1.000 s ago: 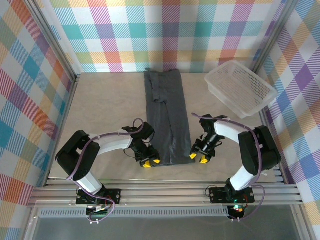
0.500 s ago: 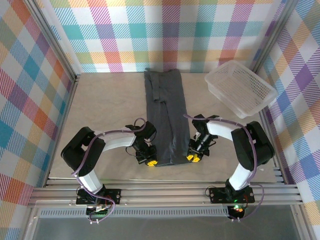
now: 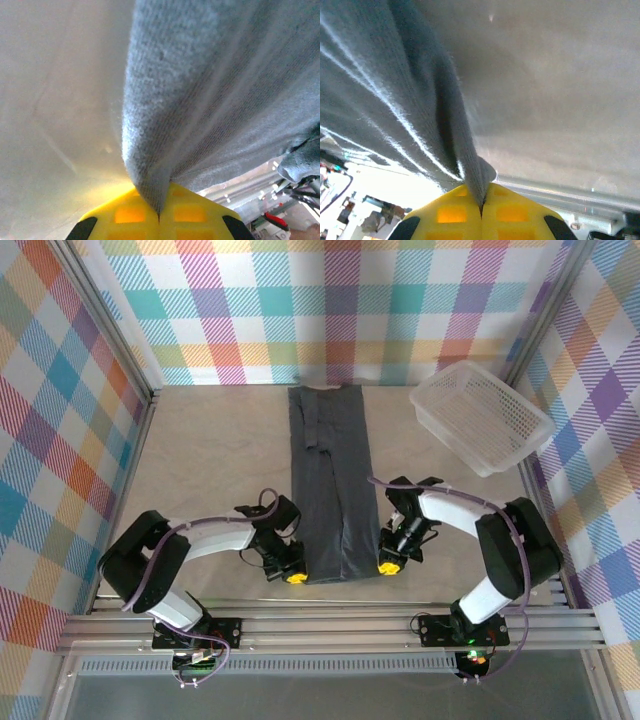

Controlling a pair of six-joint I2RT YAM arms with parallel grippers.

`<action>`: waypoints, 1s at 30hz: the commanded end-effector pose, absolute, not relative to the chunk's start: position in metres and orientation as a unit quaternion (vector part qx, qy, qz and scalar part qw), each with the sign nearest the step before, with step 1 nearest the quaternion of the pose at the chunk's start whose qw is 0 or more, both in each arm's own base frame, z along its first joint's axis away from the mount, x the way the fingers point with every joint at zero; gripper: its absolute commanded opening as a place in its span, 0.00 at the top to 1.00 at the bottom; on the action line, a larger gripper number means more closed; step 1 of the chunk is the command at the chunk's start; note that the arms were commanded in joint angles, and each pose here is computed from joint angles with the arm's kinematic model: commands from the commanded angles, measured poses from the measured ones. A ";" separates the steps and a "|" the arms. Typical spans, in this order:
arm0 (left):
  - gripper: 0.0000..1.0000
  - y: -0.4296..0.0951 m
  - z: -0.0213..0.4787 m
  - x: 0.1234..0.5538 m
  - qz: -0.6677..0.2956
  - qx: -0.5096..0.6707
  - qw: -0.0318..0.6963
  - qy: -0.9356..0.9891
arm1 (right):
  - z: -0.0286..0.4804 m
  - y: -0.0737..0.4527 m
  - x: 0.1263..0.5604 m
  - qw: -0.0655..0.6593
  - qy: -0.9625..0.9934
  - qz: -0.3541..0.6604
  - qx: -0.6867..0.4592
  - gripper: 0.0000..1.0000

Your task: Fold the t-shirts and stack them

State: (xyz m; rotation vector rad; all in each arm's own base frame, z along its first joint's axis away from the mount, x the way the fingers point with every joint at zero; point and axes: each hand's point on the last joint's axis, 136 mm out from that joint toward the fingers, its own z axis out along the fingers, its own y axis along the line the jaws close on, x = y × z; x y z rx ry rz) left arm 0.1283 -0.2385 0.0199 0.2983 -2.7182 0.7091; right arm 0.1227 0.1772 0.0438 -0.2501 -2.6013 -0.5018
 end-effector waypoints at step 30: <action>1.00 -0.242 0.108 0.232 0.338 0.198 -0.003 -0.920 | 0.109 0.194 0.209 0.164 -0.957 -0.200 -0.131 1.00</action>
